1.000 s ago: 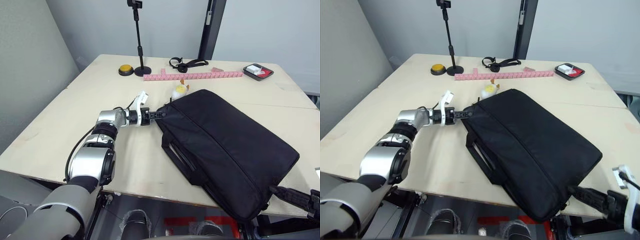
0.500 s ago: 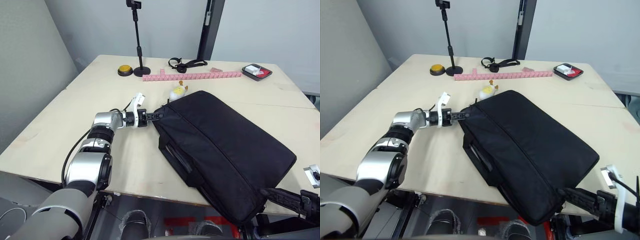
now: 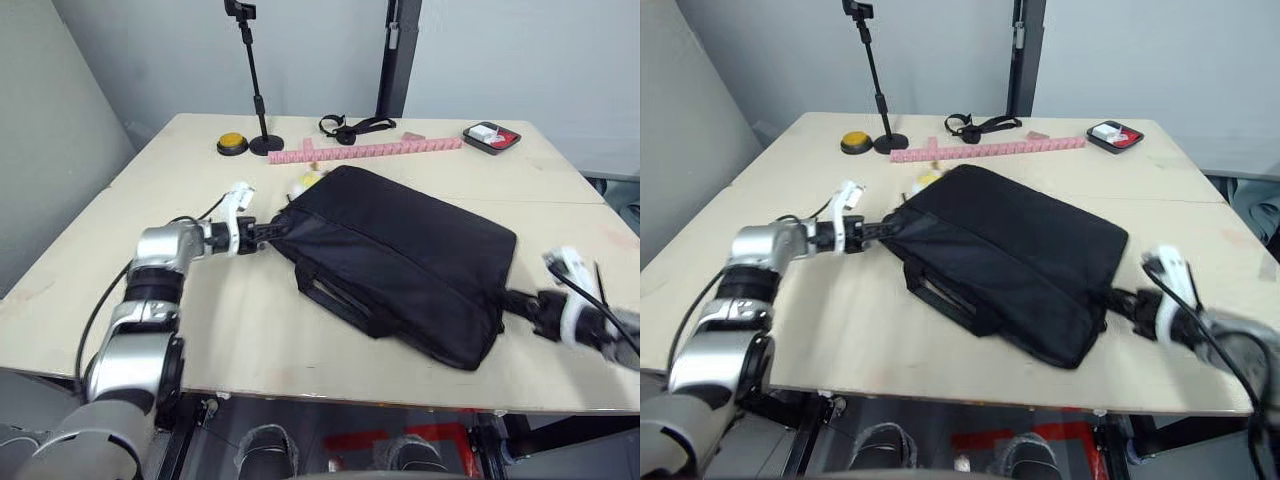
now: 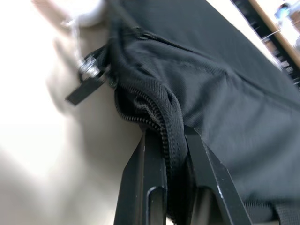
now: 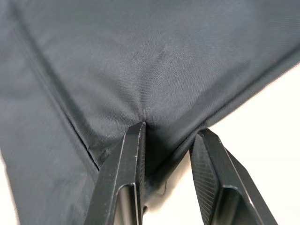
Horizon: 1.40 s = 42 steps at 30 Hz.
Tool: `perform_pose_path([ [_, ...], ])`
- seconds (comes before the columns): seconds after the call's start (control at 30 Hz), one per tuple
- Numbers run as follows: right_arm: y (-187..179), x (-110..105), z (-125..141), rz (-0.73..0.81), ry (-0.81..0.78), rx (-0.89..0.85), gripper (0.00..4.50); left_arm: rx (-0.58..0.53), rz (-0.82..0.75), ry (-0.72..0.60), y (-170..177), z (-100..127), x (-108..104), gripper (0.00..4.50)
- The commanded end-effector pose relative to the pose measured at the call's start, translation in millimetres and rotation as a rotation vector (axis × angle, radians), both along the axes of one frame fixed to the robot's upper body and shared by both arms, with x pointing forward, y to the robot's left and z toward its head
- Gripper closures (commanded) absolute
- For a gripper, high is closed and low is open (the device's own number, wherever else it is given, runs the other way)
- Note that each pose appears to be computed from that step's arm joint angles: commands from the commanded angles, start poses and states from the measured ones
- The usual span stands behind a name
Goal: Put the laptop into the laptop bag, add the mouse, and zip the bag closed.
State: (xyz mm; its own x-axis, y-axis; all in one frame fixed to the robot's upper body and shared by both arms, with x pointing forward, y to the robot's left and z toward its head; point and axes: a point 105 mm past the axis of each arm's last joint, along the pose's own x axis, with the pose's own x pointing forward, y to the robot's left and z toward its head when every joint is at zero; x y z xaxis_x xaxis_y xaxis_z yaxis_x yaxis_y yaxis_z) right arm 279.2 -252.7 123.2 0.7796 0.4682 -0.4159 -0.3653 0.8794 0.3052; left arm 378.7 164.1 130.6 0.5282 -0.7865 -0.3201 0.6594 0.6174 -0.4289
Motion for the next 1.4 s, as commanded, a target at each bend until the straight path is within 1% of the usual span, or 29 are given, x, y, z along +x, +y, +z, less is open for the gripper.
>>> perform_pose_path([
  [0.03, 21.6, 23.0, 28.3, 0.07, -0.119, -0.094, 3.13, -0.03, -0.171, -0.061, -23.1, 21.0, -27.2, 4.5],
  [0.13, 30.5, 42.8, 32.2, 0.086, -0.129, -0.211, 3.13, 0.079, -0.182, -0.078, -10.7, 13.6, -47.0, 4.5],
  [0.23, 38.9, 57.2, 43.3, 0.108, -0.161, -0.251, 3.13, 0.113, -0.204, -0.089, -9.8, 10.9, -64.1, 4.5],
  [0.3, 44.0, 62.2, 47.9, 0.135, -0.175, -0.279, 3.13, 0.112, -0.201, -0.081, -12.6, 9.7, -72.4, 4.5],
  [0.37, 50.7, 58.0, 47.2, 0.211, -0.158, -0.308, 3.13, 0.128, -0.197, -0.087, -16.7, 8.4, -80.1, 4.5],
  [0.43, 53.4, 51.6, 45.5, 0.272, -0.138, -0.33, 3.13, 0.142, -0.165, -0.096, -18.1, 8.3, -81.8, 4.5],
  [0.53, 52.6, 44.5, 47.1, 0.322, -0.13, -0.332, 3.13, 0.133, -0.11, -0.096, -19.7, 9.7, -82.4, 4.5],
  [0.63, 47.0, 45.1, 45.2, 0.309, -0.11, -0.329, 3.13, 0.175, -0.033, -0.099, -16.6, 4.0, -79.7, 4.5],
  [0.77, 44.2, 44.5, 41.5, 0.316, -0.103, -0.347, 3.13, 0.16, 0.029, -0.088, -21.7, 1.9, -78.6, 4.5],
  [0.87, 43.5, 47.5, 44.1, 0.31, -0.112, -0.345, 3.13, 0.14, 0.046, -0.07, -31.1, 1.0, -82.8, 4.5],
  [1.0, 44.2, 49.1, 42.3, 0.323, -0.116, -0.366, 3.13, 0.163, 0.138, -0.047, -28.4, -4.6, -81.1, 4.5],
  [1.1, 46.0, 51.3, 41.6, 0.33, -0.118, -0.364, 3.13, 0.127, 0.206, -0.022, -28.9, -4.1, -78.9, 4.5],
  [1.2, 48.3, 53.3, 40.2, 0.338, -0.118, -0.363, 3.13, 0.055, 0.258, 0.024, -33.0, -1.8, -78.9, 4.5],
  [1.3, 49.6, 54.6, 39.5, 0.346, -0.121, -0.366, 3.13, 0.039, 0.275, 0.055, -34.1, -2.8, -81.4, 4.5],
  [1.4, 50.6, 57.0, 39.2, 0.343, -0.113, -0.346, 3.13, 0.051, 0.262, 0.066, -33.4, -2.8, -85.5, 4.5],
])
